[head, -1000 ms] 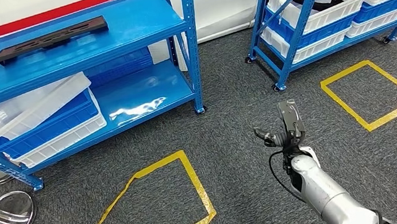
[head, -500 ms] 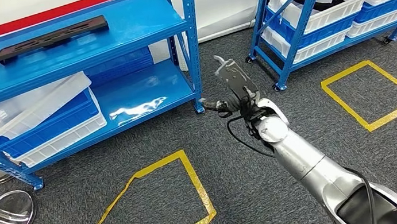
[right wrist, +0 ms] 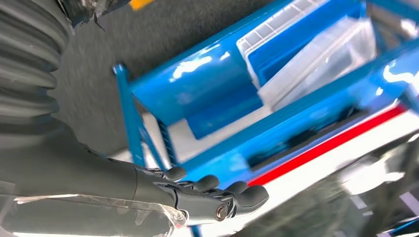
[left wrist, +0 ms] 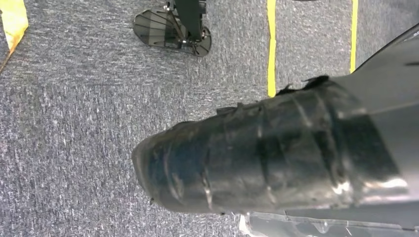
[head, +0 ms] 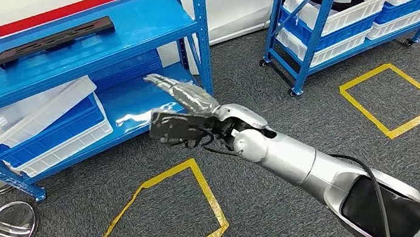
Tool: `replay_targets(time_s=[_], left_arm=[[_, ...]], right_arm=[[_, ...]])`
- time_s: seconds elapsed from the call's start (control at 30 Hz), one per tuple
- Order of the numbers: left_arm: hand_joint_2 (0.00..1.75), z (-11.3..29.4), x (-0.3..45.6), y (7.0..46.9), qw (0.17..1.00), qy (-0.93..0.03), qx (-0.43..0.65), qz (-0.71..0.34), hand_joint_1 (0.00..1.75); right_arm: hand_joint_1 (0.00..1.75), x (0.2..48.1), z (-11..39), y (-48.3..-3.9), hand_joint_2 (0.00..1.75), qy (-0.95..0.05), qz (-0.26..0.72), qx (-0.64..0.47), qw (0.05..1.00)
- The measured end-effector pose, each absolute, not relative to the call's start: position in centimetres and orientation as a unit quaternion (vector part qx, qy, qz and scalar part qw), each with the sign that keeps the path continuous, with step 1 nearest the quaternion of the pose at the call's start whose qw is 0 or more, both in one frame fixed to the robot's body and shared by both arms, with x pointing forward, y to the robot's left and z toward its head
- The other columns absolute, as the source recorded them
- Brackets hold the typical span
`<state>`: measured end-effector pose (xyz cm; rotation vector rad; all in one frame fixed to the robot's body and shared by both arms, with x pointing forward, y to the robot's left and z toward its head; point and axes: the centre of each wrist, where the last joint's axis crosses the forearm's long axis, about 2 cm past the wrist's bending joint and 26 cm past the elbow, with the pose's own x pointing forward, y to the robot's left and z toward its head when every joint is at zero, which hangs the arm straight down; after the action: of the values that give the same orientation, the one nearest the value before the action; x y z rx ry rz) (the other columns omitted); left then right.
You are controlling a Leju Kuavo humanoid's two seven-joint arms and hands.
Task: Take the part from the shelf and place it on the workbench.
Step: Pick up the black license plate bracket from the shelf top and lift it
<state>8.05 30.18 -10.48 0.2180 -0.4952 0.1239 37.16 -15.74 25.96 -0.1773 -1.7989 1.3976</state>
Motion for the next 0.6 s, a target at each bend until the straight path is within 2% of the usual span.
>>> replay_targets(time_s=[0.4, 0.6], left_arm=[[0.0, -10.5, 8.1, 30.0, 0.964, -0.244, 0.103, 0.017, 0.0], [0.0, -10.5, 8.1, 29.9, 0.964, -0.245, 0.102, 0.002, 0.0]], right_arm=[[0.0, 33.9, 26.3, -8.6, 1.75, -0.63, 0.723, -0.139, 0.245], [0.0, 32.7, 26.2, -6.7, 1.75, -0.614, 0.749, -0.147, 0.201]])
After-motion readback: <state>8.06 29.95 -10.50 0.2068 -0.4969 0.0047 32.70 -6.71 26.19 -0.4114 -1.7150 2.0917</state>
